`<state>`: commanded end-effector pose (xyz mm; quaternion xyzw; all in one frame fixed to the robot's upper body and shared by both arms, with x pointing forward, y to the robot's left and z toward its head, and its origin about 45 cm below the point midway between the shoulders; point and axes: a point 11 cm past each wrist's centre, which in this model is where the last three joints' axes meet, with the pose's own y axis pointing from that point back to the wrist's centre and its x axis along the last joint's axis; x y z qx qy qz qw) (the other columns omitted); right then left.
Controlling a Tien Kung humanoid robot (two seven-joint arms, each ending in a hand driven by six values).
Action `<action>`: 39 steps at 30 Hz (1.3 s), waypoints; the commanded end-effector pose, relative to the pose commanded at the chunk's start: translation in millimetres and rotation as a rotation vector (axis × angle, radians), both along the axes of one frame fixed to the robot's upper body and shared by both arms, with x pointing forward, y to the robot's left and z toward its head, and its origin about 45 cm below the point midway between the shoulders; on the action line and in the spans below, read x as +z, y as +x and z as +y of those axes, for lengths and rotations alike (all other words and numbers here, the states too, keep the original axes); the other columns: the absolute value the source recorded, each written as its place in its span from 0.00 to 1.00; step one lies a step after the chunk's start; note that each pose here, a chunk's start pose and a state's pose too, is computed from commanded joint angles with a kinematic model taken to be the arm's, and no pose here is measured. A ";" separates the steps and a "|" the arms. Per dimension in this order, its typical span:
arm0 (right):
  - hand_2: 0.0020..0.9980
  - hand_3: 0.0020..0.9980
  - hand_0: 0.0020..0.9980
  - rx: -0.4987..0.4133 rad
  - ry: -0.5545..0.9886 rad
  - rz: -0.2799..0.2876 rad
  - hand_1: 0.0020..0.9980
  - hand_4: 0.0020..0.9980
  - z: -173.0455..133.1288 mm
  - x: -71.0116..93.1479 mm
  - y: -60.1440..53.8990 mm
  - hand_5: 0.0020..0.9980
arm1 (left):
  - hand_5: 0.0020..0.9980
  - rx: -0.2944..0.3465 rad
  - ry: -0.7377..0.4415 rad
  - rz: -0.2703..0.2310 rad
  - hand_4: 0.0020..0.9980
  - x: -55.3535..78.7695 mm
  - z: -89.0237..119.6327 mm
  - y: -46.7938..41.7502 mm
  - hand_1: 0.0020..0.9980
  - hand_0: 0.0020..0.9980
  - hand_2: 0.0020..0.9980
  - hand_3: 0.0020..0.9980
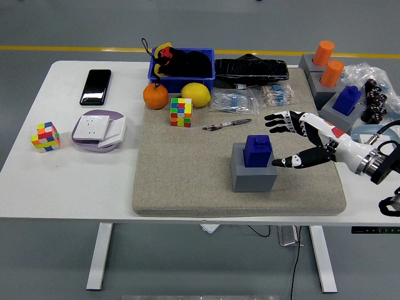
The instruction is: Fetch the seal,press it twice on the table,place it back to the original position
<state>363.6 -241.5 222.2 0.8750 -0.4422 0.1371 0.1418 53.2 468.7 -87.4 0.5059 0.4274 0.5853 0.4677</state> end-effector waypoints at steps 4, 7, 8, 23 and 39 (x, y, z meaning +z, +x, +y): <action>0.79 0.83 0.82 -0.008 0.021 -0.003 0.77 1.00 5.0 -4.9 3.2 0.00 | 0.46 -0.003 -0.003 0.000 0.80 -0.5 -1.5 0.6 0.75 0.80 0.74 0.78; 0.79 0.83 0.81 -0.015 0.034 0.004 0.77 1.00 7.7 -10.5 6.2 0.00 | 0.46 -0.006 -0.006 -0.006 0.80 -0.6 -2.9 3.0 0.75 0.80 0.74 0.78; 0.79 0.83 0.81 -0.015 0.036 0.006 0.77 1.00 8.5 -11.9 6.6 0.00 | 0.46 -0.007 -0.007 -0.007 0.80 -0.7 -3.1 3.3 0.75 0.80 0.74 0.78; 0.78 0.82 0.81 -0.072 0.191 0.096 0.77 1.00 13.6 -42.5 10.0 0.00 | 0.46 -0.017 -0.023 -0.001 0.80 -4.3 -11.4 1.7 0.75 0.80 0.74 0.78; 0.74 0.80 0.72 -0.085 0.202 0.117 0.70 0.98 17.0 -53.5 2.0 0.00 | 0.46 -0.023 -0.029 -0.001 0.80 -5.4 -14.6 2.0 0.75 0.80 0.74 0.78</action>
